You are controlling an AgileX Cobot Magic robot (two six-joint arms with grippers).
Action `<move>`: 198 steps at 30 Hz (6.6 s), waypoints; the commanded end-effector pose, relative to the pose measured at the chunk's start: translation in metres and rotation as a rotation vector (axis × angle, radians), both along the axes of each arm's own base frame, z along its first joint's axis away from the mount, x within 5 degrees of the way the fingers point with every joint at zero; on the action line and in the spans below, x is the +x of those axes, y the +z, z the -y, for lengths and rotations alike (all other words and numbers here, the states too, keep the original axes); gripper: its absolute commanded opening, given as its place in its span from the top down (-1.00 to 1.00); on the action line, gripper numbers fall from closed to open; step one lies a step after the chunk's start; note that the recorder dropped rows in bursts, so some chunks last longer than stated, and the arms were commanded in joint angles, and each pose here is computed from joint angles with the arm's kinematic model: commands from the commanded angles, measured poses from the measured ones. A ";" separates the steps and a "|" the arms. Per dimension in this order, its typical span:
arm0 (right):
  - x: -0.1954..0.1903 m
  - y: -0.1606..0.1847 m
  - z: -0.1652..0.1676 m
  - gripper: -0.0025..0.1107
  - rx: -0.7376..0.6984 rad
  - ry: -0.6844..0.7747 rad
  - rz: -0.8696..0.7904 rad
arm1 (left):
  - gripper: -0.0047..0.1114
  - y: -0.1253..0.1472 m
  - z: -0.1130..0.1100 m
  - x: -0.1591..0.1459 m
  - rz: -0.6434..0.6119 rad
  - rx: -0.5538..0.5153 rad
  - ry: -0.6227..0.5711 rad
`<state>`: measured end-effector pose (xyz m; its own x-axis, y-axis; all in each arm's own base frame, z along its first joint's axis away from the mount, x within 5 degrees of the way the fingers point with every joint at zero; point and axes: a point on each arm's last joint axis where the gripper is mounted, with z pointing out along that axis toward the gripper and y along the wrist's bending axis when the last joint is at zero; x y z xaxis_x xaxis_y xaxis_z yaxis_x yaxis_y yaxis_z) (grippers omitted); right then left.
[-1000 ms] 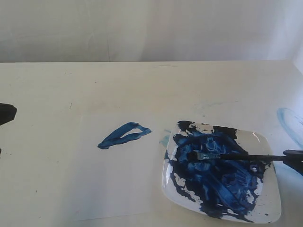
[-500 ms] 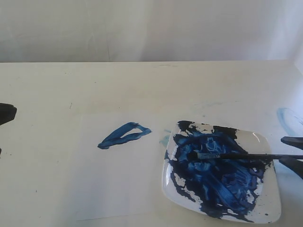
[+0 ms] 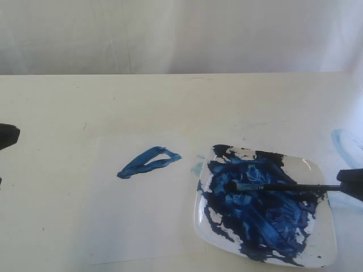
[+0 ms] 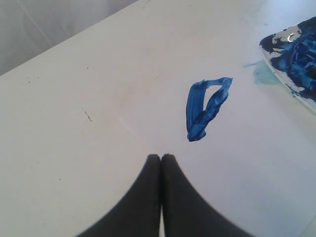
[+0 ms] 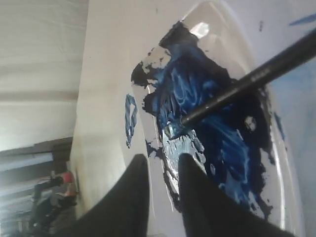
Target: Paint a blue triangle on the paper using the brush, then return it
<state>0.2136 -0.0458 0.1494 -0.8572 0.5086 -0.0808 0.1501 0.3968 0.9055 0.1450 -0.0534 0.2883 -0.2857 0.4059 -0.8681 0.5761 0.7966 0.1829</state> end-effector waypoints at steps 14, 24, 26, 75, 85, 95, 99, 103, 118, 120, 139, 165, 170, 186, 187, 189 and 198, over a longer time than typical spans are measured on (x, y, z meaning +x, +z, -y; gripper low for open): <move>-0.063 0.126 -0.065 0.96 -0.438 0.230 0.694 | 0.92 -0.001 0.000 -0.001 -0.007 -0.033 0.012; -0.109 0.135 -0.103 0.96 -0.530 0.518 0.780 | 0.92 0.001 0.001 -0.001 -0.008 -0.068 0.022; -0.120 0.139 -0.107 0.96 -0.559 0.544 0.837 | 0.92 0.002 0.000 0.000 0.005 -0.068 0.035; -0.164 0.204 -0.081 0.96 -0.629 -0.287 1.303 | 0.92 0.005 -0.002 0.003 0.026 -0.111 0.075; -0.202 0.211 -0.074 0.96 -0.539 -0.374 1.421 | 0.92 0.005 -0.002 0.003 0.026 -0.111 0.075; -0.193 0.185 -0.069 0.96 -0.883 -0.232 1.269 | 0.92 0.005 -0.002 0.003 0.026 -0.111 0.075; -0.184 0.172 -0.052 0.96 -0.948 -0.374 1.068 | 0.92 0.005 -0.002 0.003 0.026 -0.111 0.075; -0.174 0.156 -0.050 0.96 -0.994 -0.410 1.076 | 0.92 0.005 -0.002 0.003 0.026 -0.111 0.075; -0.153 0.033 -0.054 0.96 -1.099 -0.186 0.843 | 0.92 0.005 -0.002 0.003 0.026 -0.111 0.075; -0.155 0.034 -0.054 0.96 -1.097 -0.196 0.855 | 0.92 0.005 -0.002 0.003 0.026 -0.111 0.075; -0.160 0.035 -0.052 0.96 -1.148 -0.192 0.920 | 0.92 0.005 -0.002 0.003 0.029 -0.111 0.079; -0.160 0.035 -0.052 0.96 -1.134 -0.200 0.913 | 0.92 0.016 -0.007 -0.010 0.105 -0.118 0.095; -0.160 0.035 -0.052 0.96 -1.134 -0.200 0.913 | 0.92 0.039 -0.021 -0.042 0.300 -0.140 0.173; -0.160 0.035 -0.052 0.96 -1.135 -0.200 0.913 | 0.92 0.065 -0.027 -0.141 0.774 -0.171 0.274; -0.160 0.035 -0.052 0.96 -1.135 -0.200 0.913 | 0.92 0.066 -0.026 -0.144 0.786 -0.191 0.274; -0.160 0.035 -0.052 0.96 -1.135 -0.200 0.913 | 0.92 0.068 -0.025 -0.147 0.795 -0.273 0.265; -0.160 0.035 -0.052 0.96 -1.135 -0.200 0.913 | 0.92 0.075 -0.024 -0.148 0.770 -0.511 0.250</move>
